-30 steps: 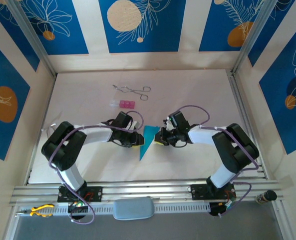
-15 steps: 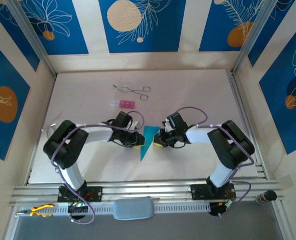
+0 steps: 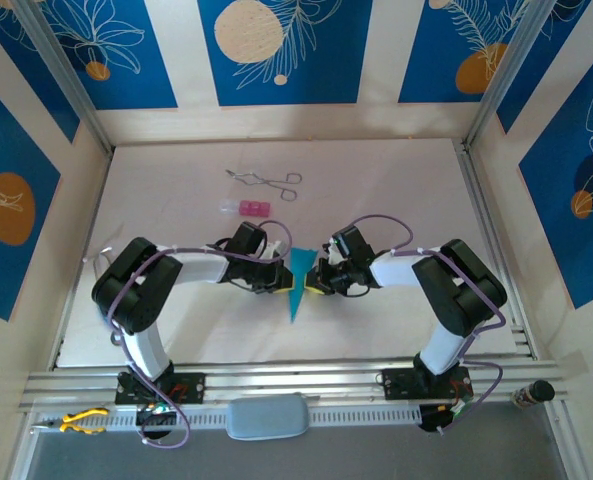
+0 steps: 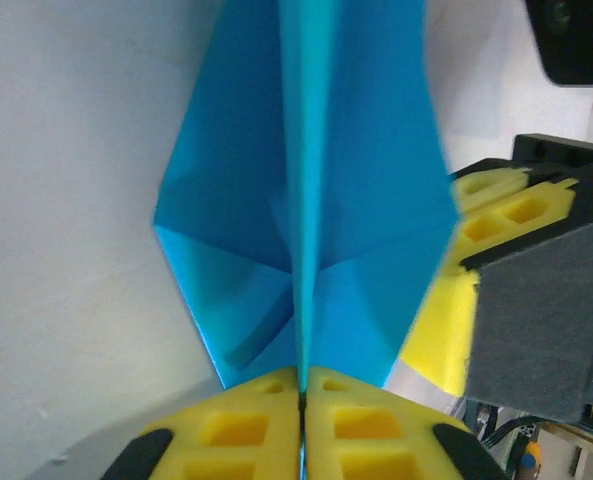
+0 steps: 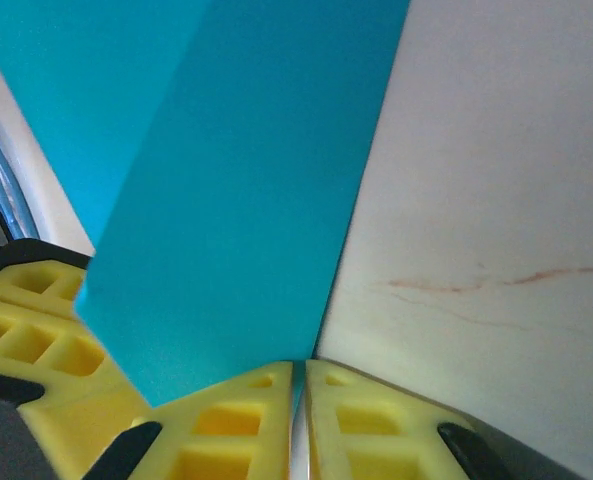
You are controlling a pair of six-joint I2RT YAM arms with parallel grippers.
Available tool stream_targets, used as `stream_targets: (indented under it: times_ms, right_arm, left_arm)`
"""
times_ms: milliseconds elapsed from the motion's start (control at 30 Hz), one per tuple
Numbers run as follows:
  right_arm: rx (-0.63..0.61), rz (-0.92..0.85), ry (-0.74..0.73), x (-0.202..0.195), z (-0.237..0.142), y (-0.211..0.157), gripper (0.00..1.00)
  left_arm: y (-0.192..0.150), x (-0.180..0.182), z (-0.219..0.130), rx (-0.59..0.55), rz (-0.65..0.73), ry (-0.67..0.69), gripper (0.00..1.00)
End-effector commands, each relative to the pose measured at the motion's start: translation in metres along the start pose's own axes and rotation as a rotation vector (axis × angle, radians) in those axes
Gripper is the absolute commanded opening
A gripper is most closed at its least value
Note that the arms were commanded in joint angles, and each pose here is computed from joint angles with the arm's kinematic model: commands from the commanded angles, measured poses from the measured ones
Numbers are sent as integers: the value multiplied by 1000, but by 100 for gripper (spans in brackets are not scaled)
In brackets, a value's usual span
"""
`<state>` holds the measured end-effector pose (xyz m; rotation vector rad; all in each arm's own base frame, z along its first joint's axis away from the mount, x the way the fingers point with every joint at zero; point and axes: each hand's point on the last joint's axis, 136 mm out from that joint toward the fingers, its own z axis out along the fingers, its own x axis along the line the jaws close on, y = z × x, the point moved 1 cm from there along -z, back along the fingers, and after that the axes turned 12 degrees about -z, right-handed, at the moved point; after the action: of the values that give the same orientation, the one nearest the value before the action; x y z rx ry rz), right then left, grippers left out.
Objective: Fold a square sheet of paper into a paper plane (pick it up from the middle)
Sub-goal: Move a paper plane to the center of the table.
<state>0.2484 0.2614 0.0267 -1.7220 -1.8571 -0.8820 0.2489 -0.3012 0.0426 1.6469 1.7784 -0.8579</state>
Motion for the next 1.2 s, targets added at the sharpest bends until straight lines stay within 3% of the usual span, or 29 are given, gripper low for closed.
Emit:
stream_targets:
  times_ms: [0, 200, 433, 800, 1167]
  right_arm:
    - [7, 10, 28, 5, -4, -2, 12]
    - [-60, 9, 32, 15, -28, 4, 19]
    - [-95, -7, 52, 38, -43, 11, 37]
    - [-63, 23, -43, 35, -23, 28, 39]
    - [-3, 59, -71, 17, -5, 24, 29]
  left_arm:
    - [4, -14, -3, -11, 21, -51, 6]
    - [10, -15, -15, -86, 49, 4, 3]
    - [10, -14, -26, -143, 121, 150, 1]
    - [8, -20, -29, -158, 159, 196, 1]
    - [8, -15, -28, -154, 171, 246, 3]
